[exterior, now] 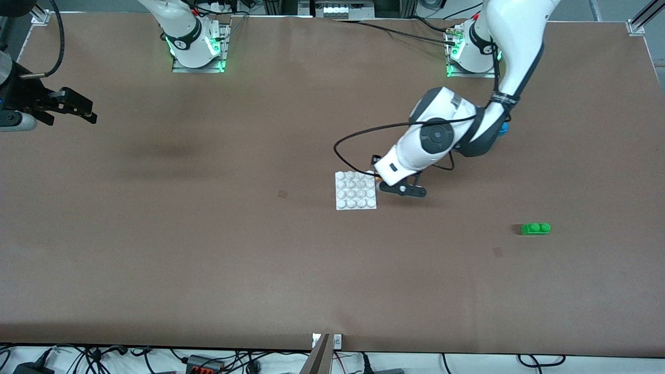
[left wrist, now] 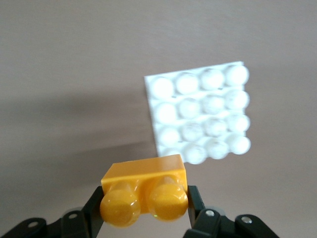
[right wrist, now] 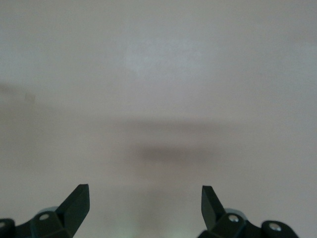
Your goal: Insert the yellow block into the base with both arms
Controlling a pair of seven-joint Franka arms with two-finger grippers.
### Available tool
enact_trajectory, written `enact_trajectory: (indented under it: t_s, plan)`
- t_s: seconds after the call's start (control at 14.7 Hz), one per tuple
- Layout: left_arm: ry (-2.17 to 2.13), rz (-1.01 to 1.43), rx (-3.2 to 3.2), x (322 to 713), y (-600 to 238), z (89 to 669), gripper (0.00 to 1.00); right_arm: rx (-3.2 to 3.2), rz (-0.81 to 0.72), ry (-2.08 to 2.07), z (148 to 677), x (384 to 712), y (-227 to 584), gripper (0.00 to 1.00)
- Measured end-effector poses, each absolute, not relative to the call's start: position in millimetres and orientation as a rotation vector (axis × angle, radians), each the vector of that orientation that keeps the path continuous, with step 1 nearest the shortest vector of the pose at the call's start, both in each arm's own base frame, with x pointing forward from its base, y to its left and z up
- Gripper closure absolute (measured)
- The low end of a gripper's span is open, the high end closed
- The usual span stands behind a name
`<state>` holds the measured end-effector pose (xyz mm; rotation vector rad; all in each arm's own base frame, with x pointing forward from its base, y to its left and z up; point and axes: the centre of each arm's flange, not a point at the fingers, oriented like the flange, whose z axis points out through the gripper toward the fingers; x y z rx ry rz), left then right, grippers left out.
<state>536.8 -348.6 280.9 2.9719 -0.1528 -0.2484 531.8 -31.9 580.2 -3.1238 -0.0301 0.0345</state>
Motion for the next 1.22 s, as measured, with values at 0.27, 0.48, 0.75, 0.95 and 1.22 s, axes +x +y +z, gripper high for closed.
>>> enact_trajectory:
  t_s: [0.27,0.48,0.75,0.95,1.22]
  plan:
    - [-0.149,-0.239,2.968,540,-352,280,0.31,-3.125,-0.030,0.015,600,541,-49,0.00]
    - [-0.138,-0.168,2.947,538,-367,278,0.31,-3.123,0.011,0.007,602,541,-44,0.00]
    - [-0.169,-0.126,2.932,519,-409,287,0.31,-3.123,0.018,-0.013,602,542,-34,0.00]
    - [-0.191,-0.125,2.929,508,-425,289,0.31,-3.121,0.053,0.007,600,540,-36,0.00]
    - [-0.213,-0.087,2.926,513,-422,289,0.31,-3.116,0.111,0.034,597,535,-44,0.00]
